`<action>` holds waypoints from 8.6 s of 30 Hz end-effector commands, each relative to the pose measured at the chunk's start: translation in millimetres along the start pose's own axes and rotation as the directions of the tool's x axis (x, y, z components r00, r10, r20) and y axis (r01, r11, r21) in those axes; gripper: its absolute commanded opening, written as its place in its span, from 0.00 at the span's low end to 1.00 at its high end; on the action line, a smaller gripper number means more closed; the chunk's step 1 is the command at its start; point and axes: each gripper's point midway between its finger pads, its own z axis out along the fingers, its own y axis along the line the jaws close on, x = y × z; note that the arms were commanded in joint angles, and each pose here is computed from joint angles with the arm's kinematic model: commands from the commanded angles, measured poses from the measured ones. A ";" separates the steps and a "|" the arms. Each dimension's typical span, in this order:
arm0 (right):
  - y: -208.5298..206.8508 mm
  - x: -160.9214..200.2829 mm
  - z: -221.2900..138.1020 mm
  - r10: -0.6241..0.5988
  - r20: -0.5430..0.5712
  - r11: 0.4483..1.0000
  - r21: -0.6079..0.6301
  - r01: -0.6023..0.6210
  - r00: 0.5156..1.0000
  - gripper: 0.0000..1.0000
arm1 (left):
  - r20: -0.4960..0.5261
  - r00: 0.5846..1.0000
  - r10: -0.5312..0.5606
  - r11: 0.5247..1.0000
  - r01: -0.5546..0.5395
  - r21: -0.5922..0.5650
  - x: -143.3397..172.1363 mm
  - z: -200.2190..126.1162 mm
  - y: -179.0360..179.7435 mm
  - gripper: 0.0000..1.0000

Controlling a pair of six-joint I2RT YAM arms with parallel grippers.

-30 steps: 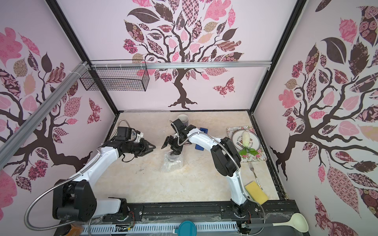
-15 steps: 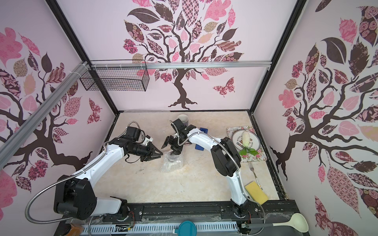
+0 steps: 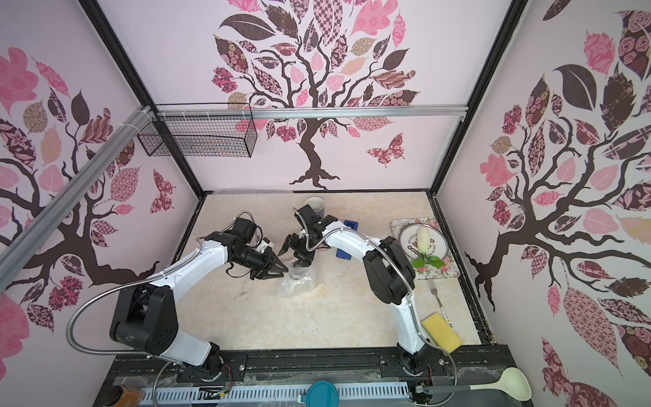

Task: Wrap mugs in bubble wrap
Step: Stick the tape on the bubble wrap, then tear off the tape using the Tape Cutter.

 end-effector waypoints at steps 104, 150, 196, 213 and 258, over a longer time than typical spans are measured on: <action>-93.9 -1.1 -10.4 -0.258 0.094 0.899 0.388 0.203 0.962 0.65 | 0.174 0.950 0.258 0.960 -0.231 -0.161 -47.1 -17.0 5.1 0.69; -76.7 -90.7 -192.1 -0.153 0.436 0.968 -0.113 0.223 0.887 0.76 | 0.143 0.938 0.317 0.864 -0.224 -0.450 -53.0 -12.7 36.2 0.00; -176.9 -135.8 -103.8 -0.009 0.408 0.982 -0.170 0.085 0.913 0.30 | 0.123 0.938 0.323 0.852 -0.232 -0.468 -28.9 -27.9 39.3 0.00; -51.1 -167.1 -224.0 -0.105 0.582 0.901 -0.288 0.326 0.806 0.00 | 0.107 0.952 0.287 0.853 -0.203 -0.480 -19.6 -20.2 59.2 0.00; -166.1 -57.3 -106.7 0.188 0.335 0.888 -0.460 -0.013 0.923 0.00 | 0.080 0.966 0.247 0.849 -0.176 -0.498 -17.3 -3.7 82.6 0.00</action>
